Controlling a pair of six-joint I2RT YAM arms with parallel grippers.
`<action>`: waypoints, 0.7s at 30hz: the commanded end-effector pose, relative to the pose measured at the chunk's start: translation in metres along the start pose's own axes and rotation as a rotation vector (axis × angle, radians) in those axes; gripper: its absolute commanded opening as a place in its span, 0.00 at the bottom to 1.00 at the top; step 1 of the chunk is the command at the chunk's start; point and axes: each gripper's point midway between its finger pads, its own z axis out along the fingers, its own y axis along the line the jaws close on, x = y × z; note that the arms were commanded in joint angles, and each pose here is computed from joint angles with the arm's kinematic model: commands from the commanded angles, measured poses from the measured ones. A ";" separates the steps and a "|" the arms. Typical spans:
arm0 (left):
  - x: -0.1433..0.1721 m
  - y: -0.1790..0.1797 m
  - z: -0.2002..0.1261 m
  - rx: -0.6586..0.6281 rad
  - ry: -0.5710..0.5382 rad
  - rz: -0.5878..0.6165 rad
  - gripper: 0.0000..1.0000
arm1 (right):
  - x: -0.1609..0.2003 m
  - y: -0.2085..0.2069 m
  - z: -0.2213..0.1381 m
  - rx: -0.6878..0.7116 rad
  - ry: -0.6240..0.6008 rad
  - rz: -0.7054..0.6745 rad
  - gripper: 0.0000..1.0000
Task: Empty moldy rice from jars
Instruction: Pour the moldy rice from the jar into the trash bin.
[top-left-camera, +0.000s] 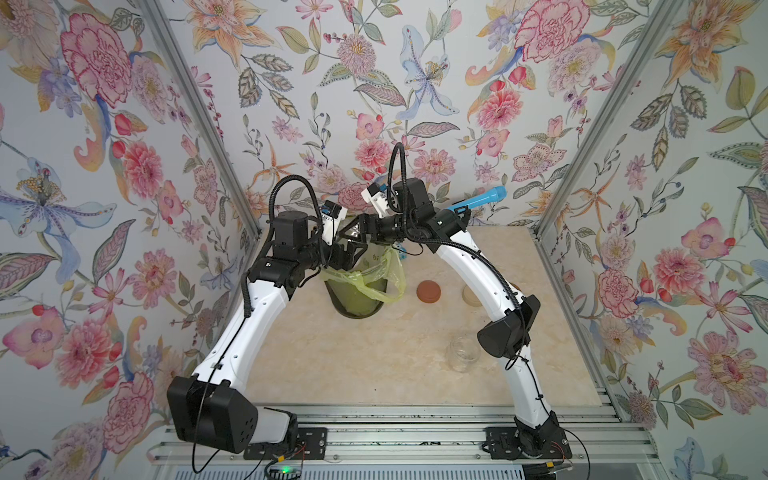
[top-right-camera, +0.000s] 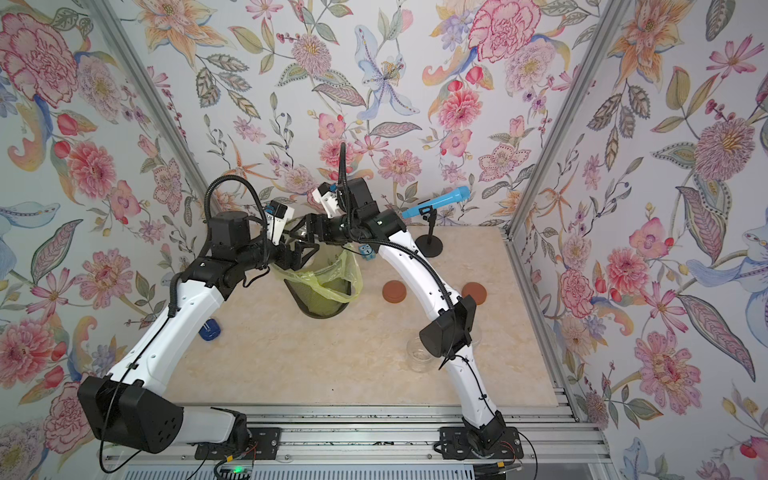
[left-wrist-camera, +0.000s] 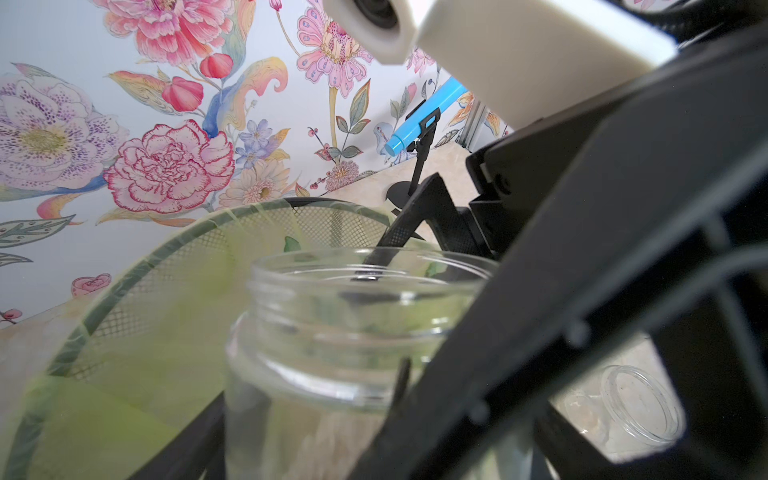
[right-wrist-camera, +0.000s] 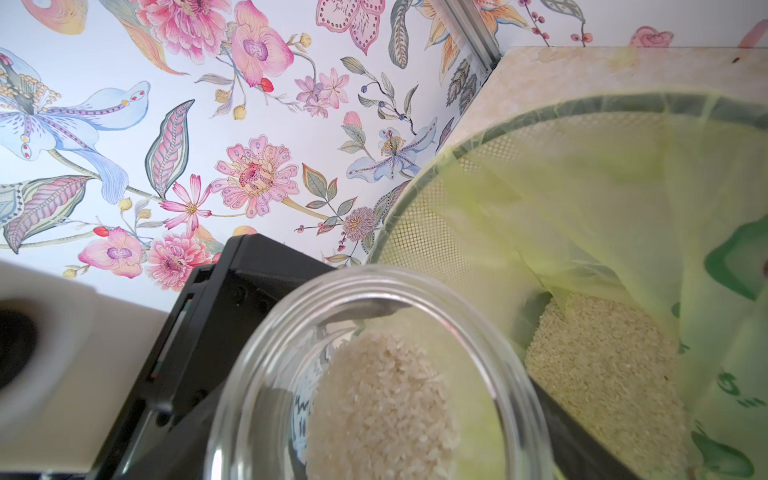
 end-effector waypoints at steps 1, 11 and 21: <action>-0.039 -0.015 -0.021 -0.009 -0.148 0.100 0.52 | -0.012 0.010 -0.011 0.002 -0.048 -0.033 0.00; -0.036 -0.013 -0.023 -0.025 -0.151 0.101 1.00 | -0.036 0.007 -0.040 0.004 -0.113 0.032 0.00; -0.036 -0.016 -0.025 -0.021 -0.183 0.124 1.00 | -0.064 -0.005 -0.060 0.050 -0.226 0.120 0.00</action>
